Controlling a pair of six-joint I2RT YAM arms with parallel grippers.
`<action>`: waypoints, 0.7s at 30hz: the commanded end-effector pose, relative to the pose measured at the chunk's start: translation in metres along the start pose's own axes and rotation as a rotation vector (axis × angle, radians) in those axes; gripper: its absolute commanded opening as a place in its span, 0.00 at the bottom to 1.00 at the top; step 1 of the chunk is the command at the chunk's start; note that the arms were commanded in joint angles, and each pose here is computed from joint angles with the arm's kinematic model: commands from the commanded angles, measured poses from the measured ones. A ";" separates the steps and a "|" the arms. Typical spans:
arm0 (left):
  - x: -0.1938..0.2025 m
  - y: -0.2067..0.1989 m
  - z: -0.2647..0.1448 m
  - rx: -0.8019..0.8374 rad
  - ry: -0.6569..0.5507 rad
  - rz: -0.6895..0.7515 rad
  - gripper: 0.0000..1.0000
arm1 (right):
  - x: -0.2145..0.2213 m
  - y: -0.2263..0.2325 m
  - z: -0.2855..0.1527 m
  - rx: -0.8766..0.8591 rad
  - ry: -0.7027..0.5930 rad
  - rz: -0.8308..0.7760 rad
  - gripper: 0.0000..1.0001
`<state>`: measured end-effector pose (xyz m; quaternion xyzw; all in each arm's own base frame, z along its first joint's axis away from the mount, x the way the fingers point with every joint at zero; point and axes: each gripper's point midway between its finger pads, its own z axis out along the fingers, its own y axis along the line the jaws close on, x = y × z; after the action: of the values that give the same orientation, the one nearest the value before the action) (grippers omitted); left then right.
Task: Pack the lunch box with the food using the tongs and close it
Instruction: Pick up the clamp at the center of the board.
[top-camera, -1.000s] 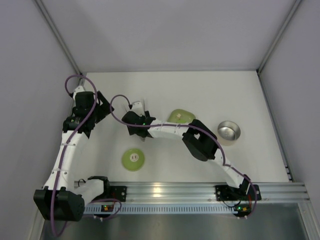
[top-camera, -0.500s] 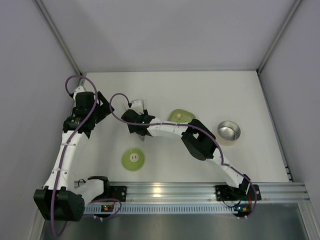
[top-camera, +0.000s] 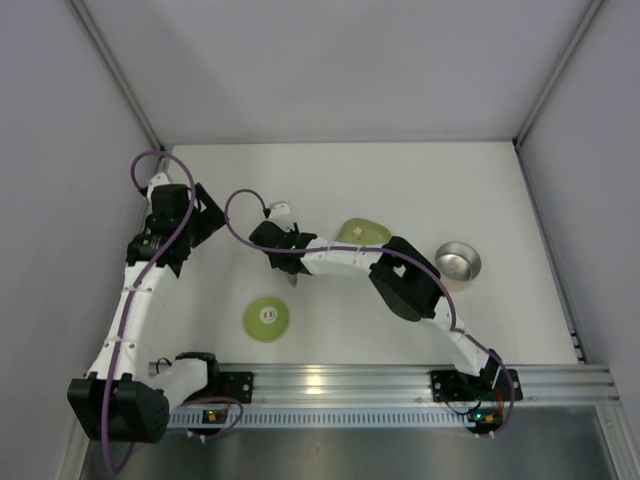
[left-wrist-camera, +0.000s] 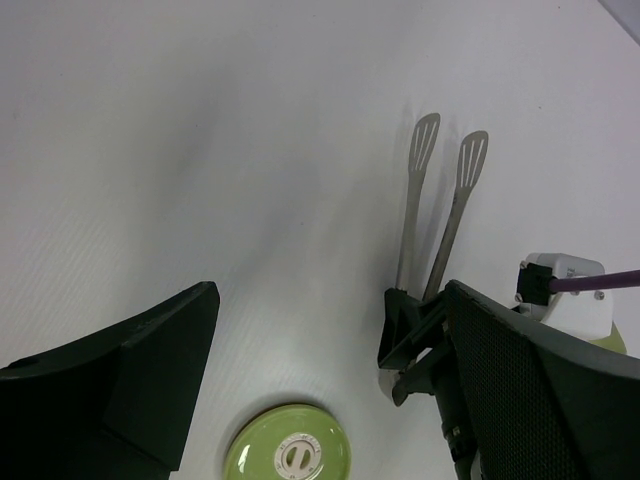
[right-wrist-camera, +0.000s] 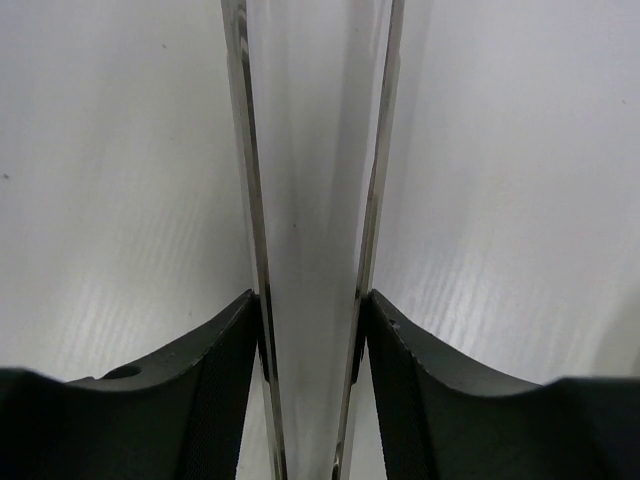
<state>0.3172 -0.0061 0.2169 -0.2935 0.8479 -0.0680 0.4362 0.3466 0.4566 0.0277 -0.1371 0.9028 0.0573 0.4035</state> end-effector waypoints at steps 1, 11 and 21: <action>-0.008 -0.004 -0.004 0.037 -0.042 0.000 0.99 | -0.021 -0.019 -0.030 0.028 -0.015 -0.012 0.45; -0.001 0.001 -0.003 0.027 -0.027 0.021 0.99 | -0.060 -0.035 -0.082 -0.004 -0.080 0.012 0.46; 0.011 0.011 -0.004 0.012 -0.005 0.055 0.99 | -0.076 -0.049 -0.112 -0.029 -0.104 0.024 0.47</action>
<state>0.3066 -0.0050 0.2011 -0.2772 0.8592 -0.0572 0.4262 0.3255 0.4157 0.1309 -0.1377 0.8887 0.0794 0.4302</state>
